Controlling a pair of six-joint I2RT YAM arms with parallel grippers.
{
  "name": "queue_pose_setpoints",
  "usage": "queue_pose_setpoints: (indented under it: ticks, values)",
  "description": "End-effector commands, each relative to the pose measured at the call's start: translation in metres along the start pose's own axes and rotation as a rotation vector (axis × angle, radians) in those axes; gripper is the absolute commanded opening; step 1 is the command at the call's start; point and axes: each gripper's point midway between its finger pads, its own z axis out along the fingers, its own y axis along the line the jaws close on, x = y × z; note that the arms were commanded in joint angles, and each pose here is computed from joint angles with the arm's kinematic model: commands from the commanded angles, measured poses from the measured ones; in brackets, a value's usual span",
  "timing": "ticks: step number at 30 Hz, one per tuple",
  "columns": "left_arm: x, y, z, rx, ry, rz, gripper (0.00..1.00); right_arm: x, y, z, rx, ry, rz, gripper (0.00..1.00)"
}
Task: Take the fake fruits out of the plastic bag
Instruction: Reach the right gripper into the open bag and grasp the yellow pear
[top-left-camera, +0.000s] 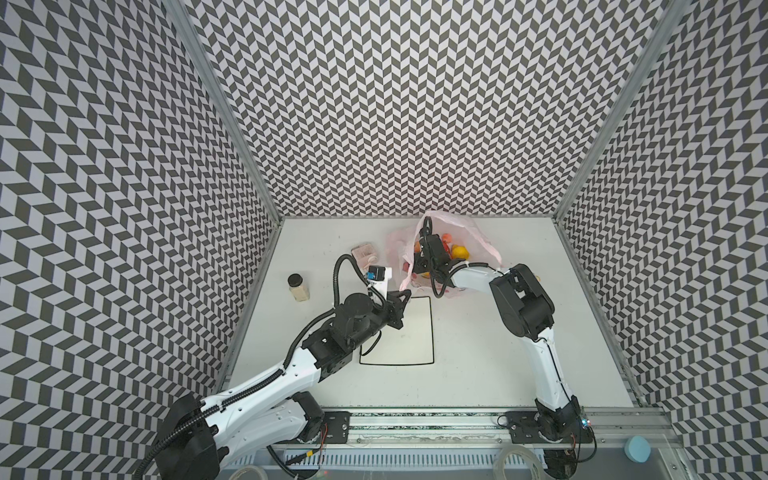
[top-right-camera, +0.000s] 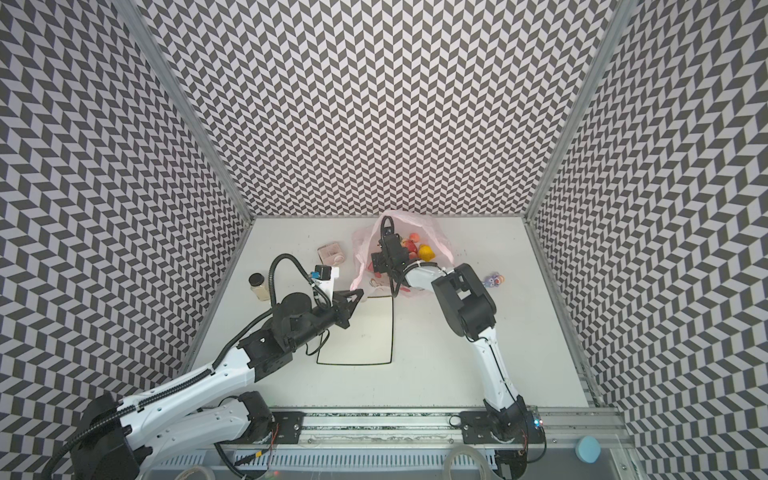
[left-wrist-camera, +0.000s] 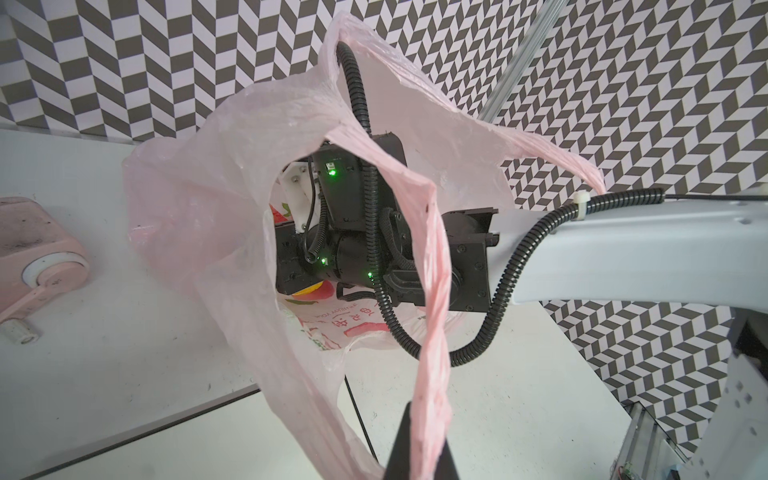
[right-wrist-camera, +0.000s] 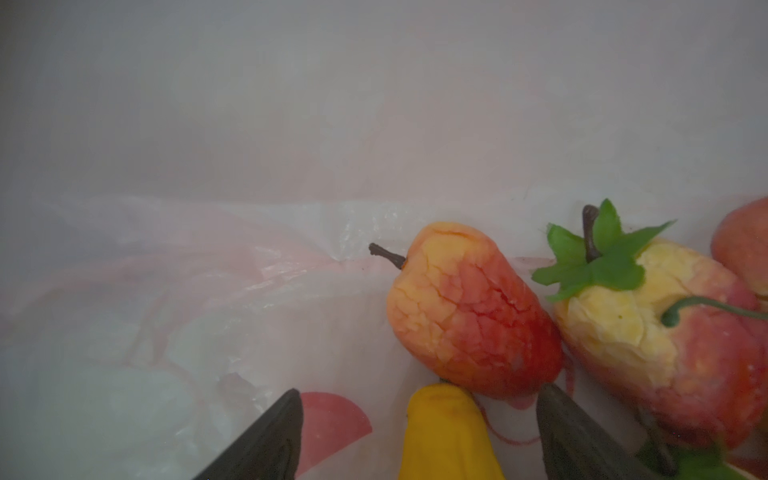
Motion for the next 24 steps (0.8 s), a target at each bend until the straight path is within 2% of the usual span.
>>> queue_pose_setpoints:
  ticks: [1,7,10,14,16,20,24]
  values:
    - [0.000,0.003,-0.004,-0.018,-0.016,-0.008,0.00,0.010,-0.007,0.000,0.031,0.053,0.009,0.82]
    - [-0.001,0.004,-0.003,-0.020,-0.030,-0.022,0.00,0.021,-0.010,0.002,0.035,0.081,-0.016,0.76]
    - [-0.002,0.004,-0.003,-0.021,-0.030,-0.022,0.00,0.021,-0.009,0.007,0.039,0.084,-0.032,0.66]
    - [-0.003,0.006,-0.003,-0.030,-0.036,-0.026,0.00,0.010,-0.005,0.004,0.027,0.076,-0.046,0.46]
    - [-0.004,0.007,-0.003,-0.036,-0.043,-0.032,0.00,0.000,-0.004,-0.003,0.022,0.059,-0.055,0.38]
    - [-0.005,0.011,0.000,-0.055,-0.060,-0.055,0.00,-0.026,0.001,-0.028,-0.006,0.002,-0.062,0.29]
    - [-0.007,0.015,0.005,-0.078,-0.077,-0.078,0.00,-0.041,0.010,-0.062,-0.082,-0.043,-0.068,0.27]
